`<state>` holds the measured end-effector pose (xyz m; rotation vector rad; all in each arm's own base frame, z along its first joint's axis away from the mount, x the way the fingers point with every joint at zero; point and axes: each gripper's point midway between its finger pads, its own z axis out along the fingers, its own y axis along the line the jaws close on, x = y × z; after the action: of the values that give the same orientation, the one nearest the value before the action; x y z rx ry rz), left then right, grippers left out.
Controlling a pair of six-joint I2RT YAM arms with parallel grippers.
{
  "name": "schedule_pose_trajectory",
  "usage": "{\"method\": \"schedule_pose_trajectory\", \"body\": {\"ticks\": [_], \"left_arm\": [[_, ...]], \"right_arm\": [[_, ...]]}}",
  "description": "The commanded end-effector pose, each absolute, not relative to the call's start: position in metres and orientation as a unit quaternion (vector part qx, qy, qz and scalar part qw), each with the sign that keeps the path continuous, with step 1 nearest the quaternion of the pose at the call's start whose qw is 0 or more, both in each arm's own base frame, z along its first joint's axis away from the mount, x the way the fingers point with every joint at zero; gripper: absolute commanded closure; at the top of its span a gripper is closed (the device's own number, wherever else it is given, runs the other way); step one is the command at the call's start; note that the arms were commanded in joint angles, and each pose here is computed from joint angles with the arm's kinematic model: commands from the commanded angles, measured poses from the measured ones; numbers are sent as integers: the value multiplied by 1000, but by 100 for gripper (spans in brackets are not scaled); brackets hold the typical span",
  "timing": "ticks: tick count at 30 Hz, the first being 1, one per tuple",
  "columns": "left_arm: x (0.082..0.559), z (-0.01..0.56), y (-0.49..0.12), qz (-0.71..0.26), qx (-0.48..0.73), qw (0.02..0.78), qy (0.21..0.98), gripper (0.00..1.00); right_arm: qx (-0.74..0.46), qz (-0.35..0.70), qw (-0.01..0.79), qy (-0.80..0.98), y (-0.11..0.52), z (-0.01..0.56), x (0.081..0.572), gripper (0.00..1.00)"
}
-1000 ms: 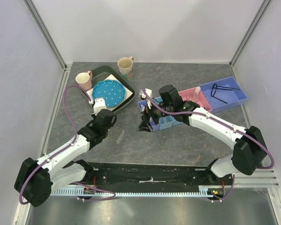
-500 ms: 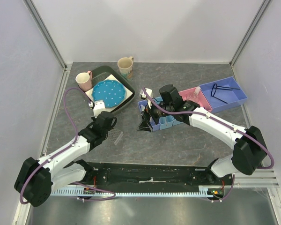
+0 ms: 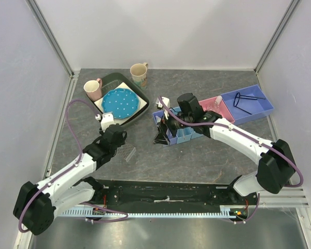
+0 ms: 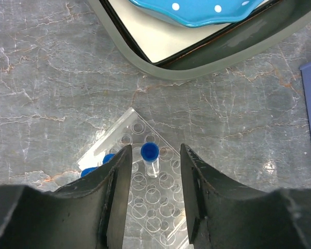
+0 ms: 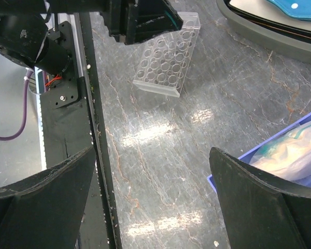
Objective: Organize the chemistry lab equipment
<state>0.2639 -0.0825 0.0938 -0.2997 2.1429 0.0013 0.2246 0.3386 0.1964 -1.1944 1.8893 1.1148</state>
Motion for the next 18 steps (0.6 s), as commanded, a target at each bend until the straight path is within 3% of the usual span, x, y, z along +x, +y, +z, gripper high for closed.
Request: {"method": "schedule_pose_trajectory", "body": {"ticks": [1,9,11,18], "left_arm": [[269,130,-91,-42,-141,498,854,49],[265,194,-111,-126,-98,542,825,29],[259,211,-121,-158,-61,547,820,17],[236,301,-133,-223,-5,564,795,3]], "right_arm": [[-465,412,345,703,335,214,233,2],[-497,325,399,698,304,232,256,2],[-488,268,425,714,284,245,274,2],[-368,76,557,740,183,345,327,2]]}}
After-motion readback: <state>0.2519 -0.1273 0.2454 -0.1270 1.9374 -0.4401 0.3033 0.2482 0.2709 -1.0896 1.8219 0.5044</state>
